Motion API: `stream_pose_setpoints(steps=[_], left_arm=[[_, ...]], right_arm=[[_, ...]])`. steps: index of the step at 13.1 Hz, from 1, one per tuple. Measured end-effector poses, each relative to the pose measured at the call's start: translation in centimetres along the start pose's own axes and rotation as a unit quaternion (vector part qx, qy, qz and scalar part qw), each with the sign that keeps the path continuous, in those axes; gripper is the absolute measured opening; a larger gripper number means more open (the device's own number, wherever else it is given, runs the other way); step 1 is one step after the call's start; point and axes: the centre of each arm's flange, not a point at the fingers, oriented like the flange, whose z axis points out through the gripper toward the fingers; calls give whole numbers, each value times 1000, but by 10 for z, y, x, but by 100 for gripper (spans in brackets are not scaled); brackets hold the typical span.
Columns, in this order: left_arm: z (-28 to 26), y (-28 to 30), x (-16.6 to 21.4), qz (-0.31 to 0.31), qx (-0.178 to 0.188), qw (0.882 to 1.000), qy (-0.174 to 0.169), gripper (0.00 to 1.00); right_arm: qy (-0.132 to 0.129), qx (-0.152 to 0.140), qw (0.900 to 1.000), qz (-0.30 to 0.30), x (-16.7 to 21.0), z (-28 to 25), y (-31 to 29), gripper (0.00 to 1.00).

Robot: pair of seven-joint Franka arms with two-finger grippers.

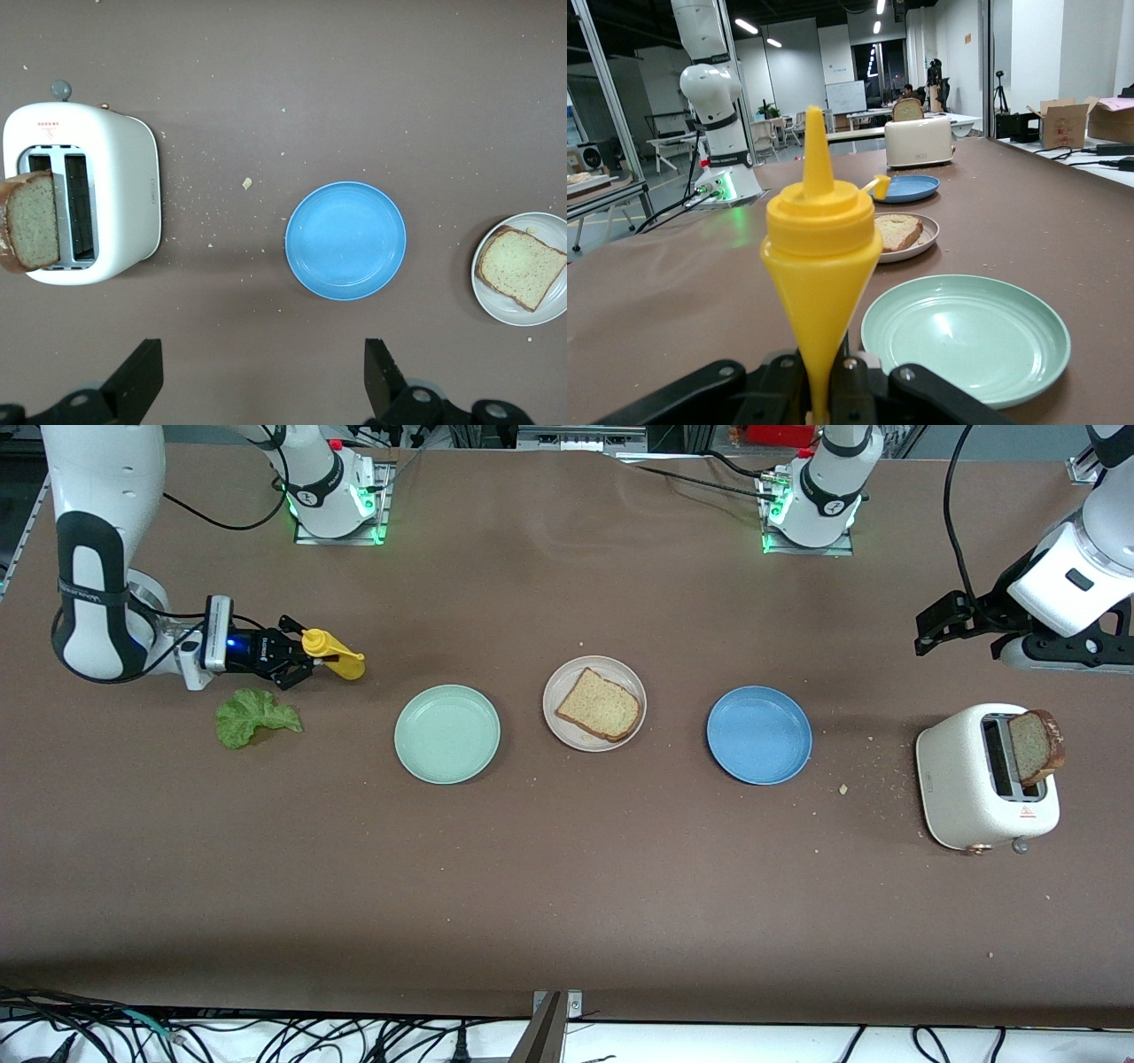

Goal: Make sandwich in beige plate with both arms

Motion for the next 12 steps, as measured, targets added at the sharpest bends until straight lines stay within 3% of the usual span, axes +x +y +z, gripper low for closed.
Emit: stream_pose_setpoints(steps=[4,8,12], left_arm=[[0,0,0,0,0,1000,0,100],[0,0,0,0,0,1000,0,100],[0,0,0,0,0,1000,0,100]], right_arm=[[19,-3,1000,14,-23,9,2,7],[-19,-17,999,26,-37,-30,-7,7],[-39,-23,998,36,-46,-50,-15,7]])
